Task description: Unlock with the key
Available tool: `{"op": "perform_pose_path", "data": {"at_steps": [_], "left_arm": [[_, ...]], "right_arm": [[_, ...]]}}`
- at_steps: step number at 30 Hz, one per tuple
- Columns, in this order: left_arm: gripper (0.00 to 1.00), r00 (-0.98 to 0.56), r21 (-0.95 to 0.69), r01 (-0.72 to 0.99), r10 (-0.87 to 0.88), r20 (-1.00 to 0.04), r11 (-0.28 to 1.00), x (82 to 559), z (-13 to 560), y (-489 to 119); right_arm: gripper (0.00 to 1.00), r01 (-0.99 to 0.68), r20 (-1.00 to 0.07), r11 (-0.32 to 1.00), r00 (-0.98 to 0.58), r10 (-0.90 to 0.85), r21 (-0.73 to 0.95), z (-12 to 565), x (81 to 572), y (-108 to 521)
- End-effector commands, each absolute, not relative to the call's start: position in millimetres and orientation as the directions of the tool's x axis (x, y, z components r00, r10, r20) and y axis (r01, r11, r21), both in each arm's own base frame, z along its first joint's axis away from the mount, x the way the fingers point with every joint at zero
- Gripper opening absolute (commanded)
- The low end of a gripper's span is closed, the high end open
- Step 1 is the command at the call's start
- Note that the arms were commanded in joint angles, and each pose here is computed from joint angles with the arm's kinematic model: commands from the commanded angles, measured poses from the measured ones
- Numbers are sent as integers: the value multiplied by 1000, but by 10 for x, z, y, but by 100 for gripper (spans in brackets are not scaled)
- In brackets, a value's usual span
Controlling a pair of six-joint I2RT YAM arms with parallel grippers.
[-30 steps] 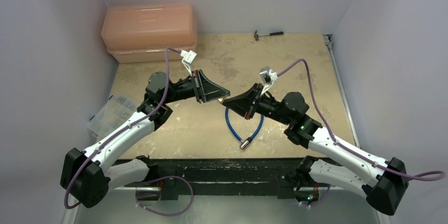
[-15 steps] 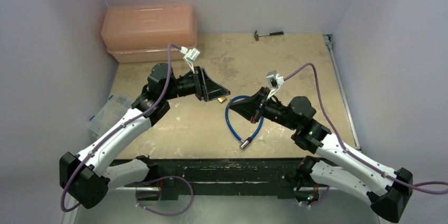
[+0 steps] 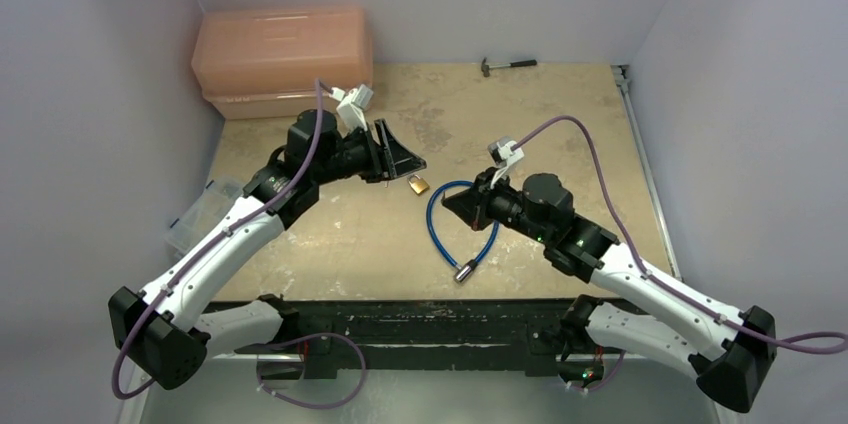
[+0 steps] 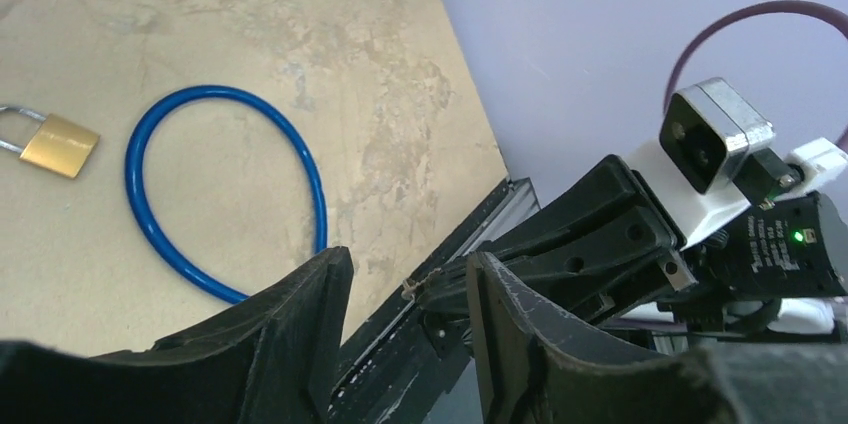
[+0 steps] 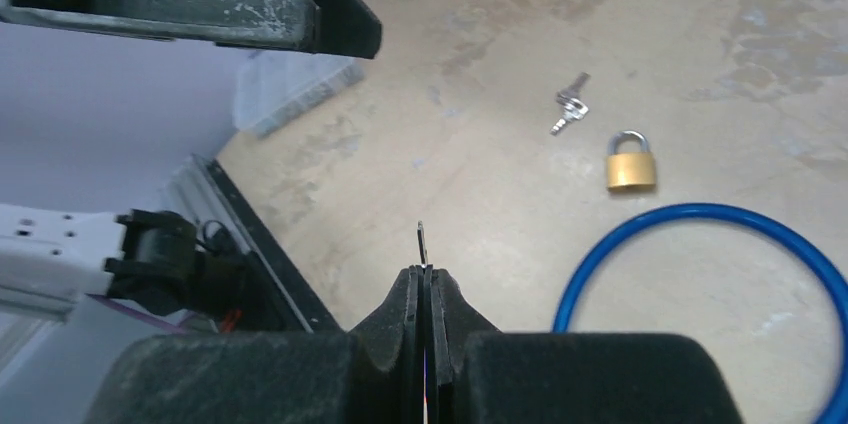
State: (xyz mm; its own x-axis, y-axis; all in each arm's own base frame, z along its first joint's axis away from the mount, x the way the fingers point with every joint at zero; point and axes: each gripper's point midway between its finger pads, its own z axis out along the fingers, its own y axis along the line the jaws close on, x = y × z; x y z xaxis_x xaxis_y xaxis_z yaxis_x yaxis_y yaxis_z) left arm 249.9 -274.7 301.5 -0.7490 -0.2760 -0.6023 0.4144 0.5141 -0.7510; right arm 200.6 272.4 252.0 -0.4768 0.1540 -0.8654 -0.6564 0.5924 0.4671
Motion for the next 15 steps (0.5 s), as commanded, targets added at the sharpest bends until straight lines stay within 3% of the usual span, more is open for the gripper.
{"op": "perform_pose_path", "data": {"at_steps": [1,6,15], "left_arm": [[48,-754,-789,289,-379,-537,543,2596,3079,-2704],[47,-797,-812,156,-414,-440,563,2603,2859,-2842],[42,-813,-801,159,-384,-437,577,2563,2789,-3255]], "right_arm": [[0,-632,-907,679,-402,127,375,2674,2192,2617],[0,-602,-928,738,-361,89,305,2719,2353,2573],[0,-567,-945,811,-322,-62,140,2622,2531,2550]]}}
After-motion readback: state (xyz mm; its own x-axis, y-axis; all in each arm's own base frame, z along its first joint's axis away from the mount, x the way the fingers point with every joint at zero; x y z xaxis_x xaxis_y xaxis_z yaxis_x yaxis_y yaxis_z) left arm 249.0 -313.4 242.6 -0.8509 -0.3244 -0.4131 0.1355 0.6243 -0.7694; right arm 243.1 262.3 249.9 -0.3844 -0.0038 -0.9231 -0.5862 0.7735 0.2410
